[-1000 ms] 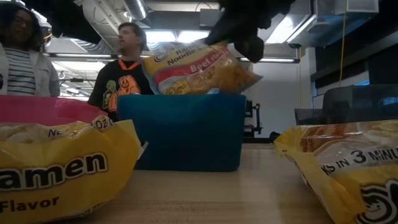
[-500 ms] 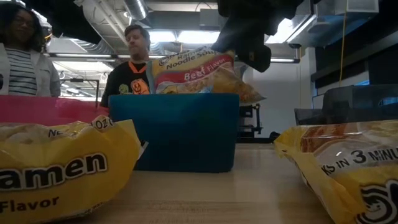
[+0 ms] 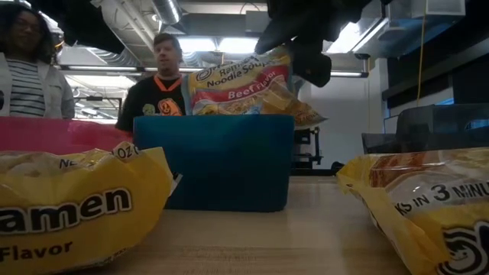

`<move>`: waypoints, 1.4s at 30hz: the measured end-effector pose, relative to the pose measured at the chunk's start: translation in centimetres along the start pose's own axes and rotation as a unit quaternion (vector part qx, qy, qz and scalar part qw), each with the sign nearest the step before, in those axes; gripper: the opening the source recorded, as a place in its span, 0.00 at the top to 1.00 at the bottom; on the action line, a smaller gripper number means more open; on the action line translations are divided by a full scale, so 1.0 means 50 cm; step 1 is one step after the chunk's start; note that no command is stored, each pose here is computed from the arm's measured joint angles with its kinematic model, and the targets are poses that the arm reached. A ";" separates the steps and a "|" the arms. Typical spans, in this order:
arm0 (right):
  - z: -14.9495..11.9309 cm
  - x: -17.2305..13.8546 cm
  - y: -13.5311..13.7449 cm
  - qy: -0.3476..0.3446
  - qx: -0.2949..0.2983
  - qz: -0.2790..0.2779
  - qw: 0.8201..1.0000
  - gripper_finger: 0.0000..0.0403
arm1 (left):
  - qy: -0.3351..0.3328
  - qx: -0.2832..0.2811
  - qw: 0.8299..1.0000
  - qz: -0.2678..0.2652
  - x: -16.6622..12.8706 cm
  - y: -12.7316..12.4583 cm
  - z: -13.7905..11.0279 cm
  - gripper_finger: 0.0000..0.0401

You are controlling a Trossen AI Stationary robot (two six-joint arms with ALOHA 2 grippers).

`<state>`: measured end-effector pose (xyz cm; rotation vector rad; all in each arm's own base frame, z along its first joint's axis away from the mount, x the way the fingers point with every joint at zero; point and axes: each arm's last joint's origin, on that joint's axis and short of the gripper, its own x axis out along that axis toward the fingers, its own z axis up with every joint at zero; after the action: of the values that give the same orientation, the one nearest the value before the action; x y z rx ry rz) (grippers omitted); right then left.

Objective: Sort Maruchan noodles
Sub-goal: Put the blue noodle pack into the blue bin

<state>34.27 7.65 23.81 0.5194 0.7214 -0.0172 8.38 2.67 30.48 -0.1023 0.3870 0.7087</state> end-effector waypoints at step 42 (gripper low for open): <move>0.242 -0.186 -0.396 -0.270 0.086 -0.123 0.951 0.52 | -0.048 -0.082 0.995 -0.015 0.001 -0.005 0.022 0.75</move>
<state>31.03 -16.70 28.46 0.5553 0.2418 -0.4444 8.90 2.73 31.47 -0.2292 0.2349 0.7121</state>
